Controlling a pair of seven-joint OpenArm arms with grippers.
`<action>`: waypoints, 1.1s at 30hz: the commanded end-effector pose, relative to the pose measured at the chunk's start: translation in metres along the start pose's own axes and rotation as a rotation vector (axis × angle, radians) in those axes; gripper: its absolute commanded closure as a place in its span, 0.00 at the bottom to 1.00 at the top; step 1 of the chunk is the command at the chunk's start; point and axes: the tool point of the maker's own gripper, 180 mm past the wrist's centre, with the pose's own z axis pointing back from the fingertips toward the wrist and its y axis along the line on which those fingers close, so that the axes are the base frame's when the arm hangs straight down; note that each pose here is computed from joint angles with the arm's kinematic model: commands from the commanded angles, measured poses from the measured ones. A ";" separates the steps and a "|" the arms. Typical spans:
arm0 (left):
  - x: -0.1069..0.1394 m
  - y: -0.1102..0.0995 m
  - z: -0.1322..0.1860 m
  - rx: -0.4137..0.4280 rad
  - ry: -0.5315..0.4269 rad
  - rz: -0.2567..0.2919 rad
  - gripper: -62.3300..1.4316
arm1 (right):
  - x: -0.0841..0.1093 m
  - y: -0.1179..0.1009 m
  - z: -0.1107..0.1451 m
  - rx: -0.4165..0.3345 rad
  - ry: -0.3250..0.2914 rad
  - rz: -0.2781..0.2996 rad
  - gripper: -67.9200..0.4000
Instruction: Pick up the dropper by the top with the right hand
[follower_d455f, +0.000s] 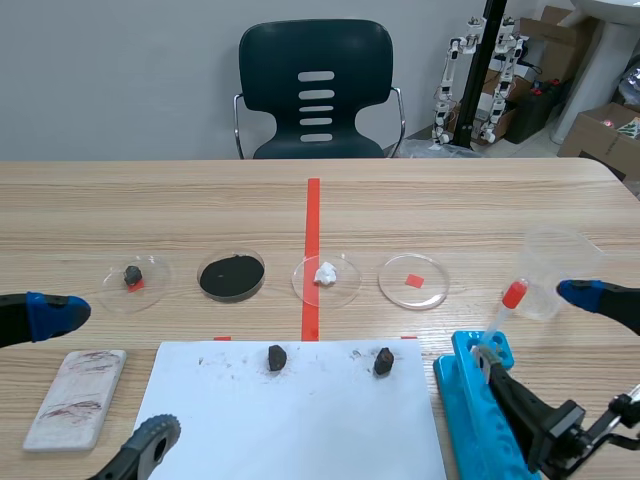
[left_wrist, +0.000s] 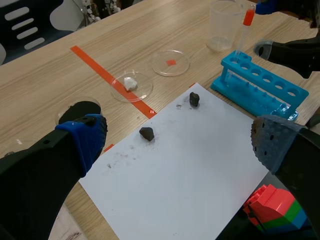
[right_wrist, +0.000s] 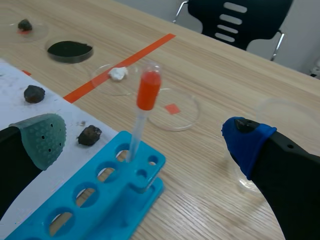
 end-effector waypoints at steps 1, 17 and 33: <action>0.006 0.003 0.000 0.010 -0.024 -0.001 0.03 | 0.016 -0.006 -0.007 -0.011 -0.059 0.012 0.02; 0.006 0.003 0.000 0.010 -0.024 -0.001 0.03 | 0.025 0.013 -0.025 0.079 -0.135 0.003 0.02; 0.006 0.003 0.000 0.010 -0.024 -0.001 0.03 | 0.021 0.007 -0.022 0.034 -0.161 -0.001 0.02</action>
